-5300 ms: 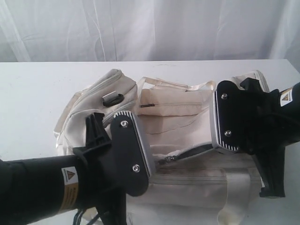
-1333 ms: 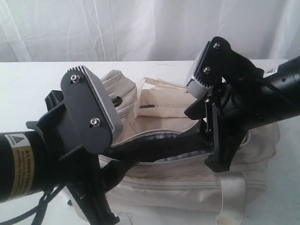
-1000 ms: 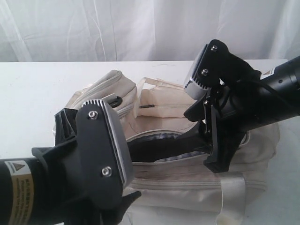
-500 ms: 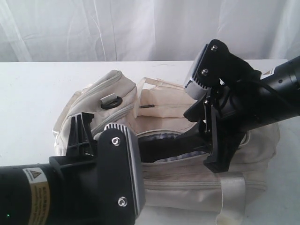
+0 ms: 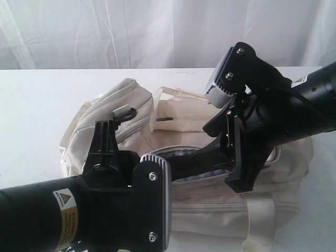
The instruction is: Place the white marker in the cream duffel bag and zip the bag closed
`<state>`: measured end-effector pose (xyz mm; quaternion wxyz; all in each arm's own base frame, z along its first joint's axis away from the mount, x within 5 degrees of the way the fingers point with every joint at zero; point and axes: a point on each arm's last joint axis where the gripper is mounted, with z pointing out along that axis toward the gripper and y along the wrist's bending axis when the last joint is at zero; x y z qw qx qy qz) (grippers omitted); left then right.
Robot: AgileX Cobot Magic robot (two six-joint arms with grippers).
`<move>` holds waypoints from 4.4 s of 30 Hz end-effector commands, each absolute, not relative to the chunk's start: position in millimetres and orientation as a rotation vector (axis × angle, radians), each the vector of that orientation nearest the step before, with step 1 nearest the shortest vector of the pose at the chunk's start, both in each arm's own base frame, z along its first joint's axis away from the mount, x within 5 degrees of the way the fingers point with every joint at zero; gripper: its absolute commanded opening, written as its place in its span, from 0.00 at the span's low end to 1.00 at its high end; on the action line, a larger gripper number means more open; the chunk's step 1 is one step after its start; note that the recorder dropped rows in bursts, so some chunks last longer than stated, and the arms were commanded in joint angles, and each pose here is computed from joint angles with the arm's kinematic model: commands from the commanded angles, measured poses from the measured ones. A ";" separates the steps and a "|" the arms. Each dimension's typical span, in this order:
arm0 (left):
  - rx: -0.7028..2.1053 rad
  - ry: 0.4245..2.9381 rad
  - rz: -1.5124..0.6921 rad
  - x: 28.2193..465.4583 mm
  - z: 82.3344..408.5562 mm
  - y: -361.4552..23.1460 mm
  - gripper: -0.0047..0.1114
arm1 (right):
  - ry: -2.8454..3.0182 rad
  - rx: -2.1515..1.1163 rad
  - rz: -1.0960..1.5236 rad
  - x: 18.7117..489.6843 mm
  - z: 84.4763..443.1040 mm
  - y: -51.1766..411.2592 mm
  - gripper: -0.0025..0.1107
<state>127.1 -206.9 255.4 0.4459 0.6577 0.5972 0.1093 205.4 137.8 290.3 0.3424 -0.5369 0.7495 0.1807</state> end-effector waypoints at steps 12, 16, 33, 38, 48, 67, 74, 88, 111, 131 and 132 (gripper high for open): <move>1.612 1.522 0.291 135.3 231.9 -225.0 0.48 | 1.942 -1.391 0.477 206.6 292.4 137.8 0.50; 1.578 1.567 0.275 136.1 229.0 -225.6 0.21 | 1.951 -1.415 0.502 203.9 291.5 138.1 0.50; 1.550 1.612 0.299 137.2 228.7 -222.1 0.04 | 1.975 -1.466 0.625 193.3 291.4 140.4 0.50; 1.550 1.612 0.299 137.2 228.7 -222.1 0.04 | 1.969 -1.445 0.559 199.7 289.7 139.4 0.50; 1.545 1.616 0.316 138.0 228.9 -221.0 0.04 | 2.005 -1.485 0.501 217.4 267.9 143.0 0.50; 1.548 1.614 0.305 137.5 228.8 -221.7 0.04 | 1.878 -1.223 0.230 262.7 285.6 145.4 0.04; 1.534 1.631 0.265 136.3 228.3 -223.1 0.04 | 1.769 -1.125 0.137 284.8 315.8 149.1 0.04; 1.534 1.634 0.256 135.9 228.1 -223.5 0.04 | 1.711 -1.098 0.032 328.2 320.5 161.6 0.04; 1.521 1.674 0.237 134.9 226.5 -222.7 0.04 | 1.704 -0.960 -0.085 378.6 339.1 127.1 0.04; 1.515 1.683 0.232 134.8 226.3 -222.6 0.04 | 1.941 -1.419 0.392 334.4 307.6 145.4 0.27; 1.514 1.685 0.231 134.7 226.2 -222.6 0.04 | 1.944 -1.428 0.401 333.5 307.2 145.6 0.35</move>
